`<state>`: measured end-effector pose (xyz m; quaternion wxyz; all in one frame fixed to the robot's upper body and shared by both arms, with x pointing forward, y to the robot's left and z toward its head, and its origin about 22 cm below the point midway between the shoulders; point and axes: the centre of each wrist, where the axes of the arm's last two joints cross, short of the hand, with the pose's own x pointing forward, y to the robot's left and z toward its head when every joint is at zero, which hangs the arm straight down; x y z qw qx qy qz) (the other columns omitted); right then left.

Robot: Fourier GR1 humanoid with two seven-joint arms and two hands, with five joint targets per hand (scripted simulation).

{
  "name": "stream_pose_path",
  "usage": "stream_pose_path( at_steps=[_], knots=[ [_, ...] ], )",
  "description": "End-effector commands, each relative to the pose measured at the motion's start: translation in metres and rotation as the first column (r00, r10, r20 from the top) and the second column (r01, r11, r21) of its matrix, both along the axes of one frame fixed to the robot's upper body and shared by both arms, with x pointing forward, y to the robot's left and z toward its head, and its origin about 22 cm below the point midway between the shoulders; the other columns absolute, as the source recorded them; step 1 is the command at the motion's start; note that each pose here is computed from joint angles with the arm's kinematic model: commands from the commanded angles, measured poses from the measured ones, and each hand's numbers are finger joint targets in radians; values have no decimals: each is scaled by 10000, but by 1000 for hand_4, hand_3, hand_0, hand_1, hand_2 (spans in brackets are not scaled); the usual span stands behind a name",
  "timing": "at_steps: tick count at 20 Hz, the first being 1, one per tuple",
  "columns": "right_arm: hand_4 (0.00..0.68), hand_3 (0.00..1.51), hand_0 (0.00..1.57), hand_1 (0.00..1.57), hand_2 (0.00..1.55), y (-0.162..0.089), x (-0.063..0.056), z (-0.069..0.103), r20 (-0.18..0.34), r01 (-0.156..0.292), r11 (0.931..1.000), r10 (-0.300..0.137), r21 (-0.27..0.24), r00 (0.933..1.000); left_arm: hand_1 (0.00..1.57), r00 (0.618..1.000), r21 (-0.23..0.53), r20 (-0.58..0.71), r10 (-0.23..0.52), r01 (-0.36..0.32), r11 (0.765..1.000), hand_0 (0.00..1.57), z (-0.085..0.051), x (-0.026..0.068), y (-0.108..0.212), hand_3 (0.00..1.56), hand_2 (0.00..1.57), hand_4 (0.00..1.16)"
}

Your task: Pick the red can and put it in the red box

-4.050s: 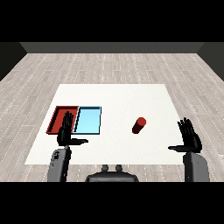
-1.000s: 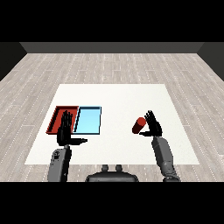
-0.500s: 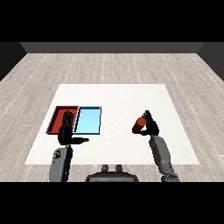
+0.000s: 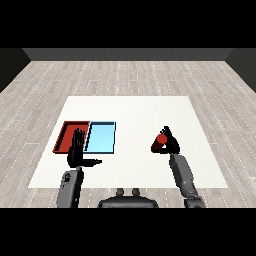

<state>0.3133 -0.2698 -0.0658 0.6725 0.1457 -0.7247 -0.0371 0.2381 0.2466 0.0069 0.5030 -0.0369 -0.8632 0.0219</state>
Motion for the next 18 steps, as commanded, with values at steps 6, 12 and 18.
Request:
stream_pose_path(
  at_steps=[6, 12, 18],
  knots=[
    [0, 0, 0, 0, 0, 209, 26, -126, -362, -46, 9999, 52, 156, 9993, 0, 9999, -106, -94, 59, -60, 9999, 0, -24, -64, 142, 0, 0, 0],
    [0, 0, 0, 0, 0, 210, 159, -22, -222, -376, 9992, 374, -104, 9991, 0, 10000, -265, 1, 51, -51, 9996, 0, 166, 73, 152, 0, 0, 0],
    [0, 0, 0, 0, 0, 294, 228, 60, -366, -210, 9994, 200, -271, 9991, 0, 10000, -8, -63, -58, 58, 10000, 0, -176, 14, 100, 0, 0, 0]
  ],
)
